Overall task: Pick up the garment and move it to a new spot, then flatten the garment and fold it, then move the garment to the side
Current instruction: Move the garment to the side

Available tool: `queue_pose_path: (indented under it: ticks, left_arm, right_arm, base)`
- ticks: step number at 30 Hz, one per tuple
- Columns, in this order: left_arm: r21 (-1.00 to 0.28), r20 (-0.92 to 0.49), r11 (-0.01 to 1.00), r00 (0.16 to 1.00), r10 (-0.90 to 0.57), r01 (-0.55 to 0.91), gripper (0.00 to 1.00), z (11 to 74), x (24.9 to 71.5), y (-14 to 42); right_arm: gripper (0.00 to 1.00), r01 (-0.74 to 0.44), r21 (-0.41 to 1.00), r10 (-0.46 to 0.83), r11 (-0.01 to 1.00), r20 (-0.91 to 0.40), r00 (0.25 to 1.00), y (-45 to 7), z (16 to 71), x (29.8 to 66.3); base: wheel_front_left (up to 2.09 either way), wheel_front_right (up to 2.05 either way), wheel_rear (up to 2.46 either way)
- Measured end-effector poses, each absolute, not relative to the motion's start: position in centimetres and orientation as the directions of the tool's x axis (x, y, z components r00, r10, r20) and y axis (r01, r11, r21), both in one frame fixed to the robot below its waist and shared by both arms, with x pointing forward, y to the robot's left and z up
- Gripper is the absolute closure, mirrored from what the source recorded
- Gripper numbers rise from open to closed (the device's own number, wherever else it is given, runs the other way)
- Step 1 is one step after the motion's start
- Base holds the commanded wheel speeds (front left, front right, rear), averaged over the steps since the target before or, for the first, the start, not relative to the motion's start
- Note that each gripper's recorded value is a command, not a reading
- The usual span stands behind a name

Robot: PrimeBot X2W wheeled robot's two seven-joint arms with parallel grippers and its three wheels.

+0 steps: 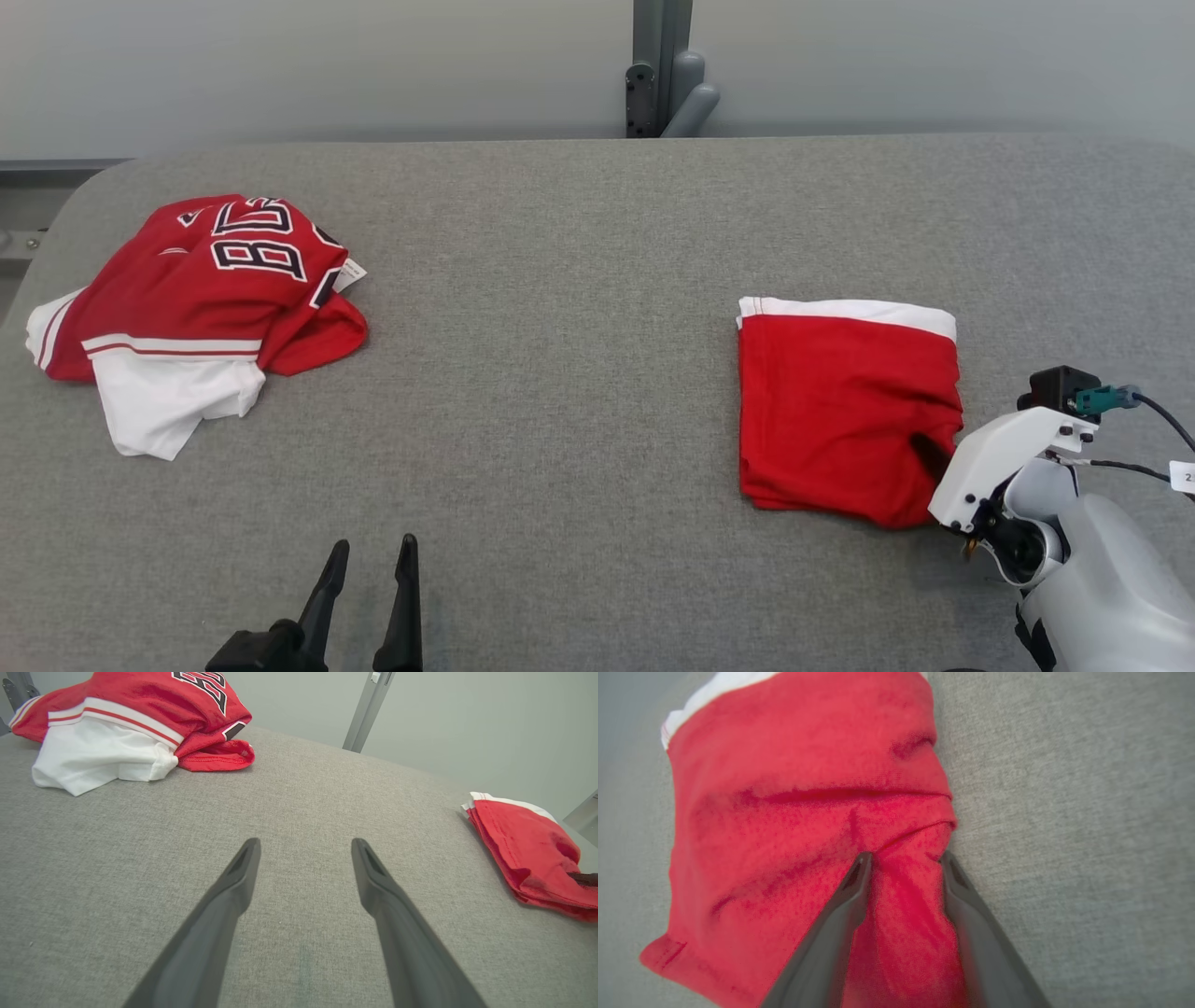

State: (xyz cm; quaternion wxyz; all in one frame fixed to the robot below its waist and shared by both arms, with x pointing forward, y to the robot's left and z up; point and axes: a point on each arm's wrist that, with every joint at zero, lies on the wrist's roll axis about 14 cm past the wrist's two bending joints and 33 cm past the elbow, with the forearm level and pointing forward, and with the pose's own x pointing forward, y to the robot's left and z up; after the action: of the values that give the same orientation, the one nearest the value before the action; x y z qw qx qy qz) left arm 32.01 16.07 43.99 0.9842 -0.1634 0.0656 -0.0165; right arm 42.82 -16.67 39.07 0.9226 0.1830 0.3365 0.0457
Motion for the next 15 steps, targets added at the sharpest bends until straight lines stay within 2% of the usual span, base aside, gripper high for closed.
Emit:
queue_pose_path:
  ticks: [2,6,12,15]
  left_arm:
    - [-0.325,-0.123,0.945,0.990,-0.067,0.023,0.00,44.0,32.3,15.7]
    - [-0.325,-0.117,0.944,0.988,-0.099,0.056,0.00,44.1,33.4,14.8]
    - [-0.297,-0.104,0.944,0.978,-0.180,0.142,0.00,44.1,36.3,12.8]
    - [-0.288,-0.107,0.938,0.967,-0.230,0.192,0.00,43.8,37.8,11.5]
  right_arm:
    - [1.00,0.052,0.401,0.215,0.915,-0.593,0.776,-16.7,39.3,42.9]
    - [1.00,0.061,0.374,0.173,0.925,-0.560,0.810,-19.0,40.5,43.8]
    - [1.00,0.099,0.221,0.024,0.970,-0.495,0.869,-25.6,43.4,46.1]
    - [1.00,0.155,0.154,-0.066,0.976,-0.468,0.881,-29.2,44.0,46.7]
  base:
    - [0.00,0.00,0.00]
    - [0.00,0.00,0.00]
    - [0.00,0.00,0.00]
    - [0.00,0.00,0.00]
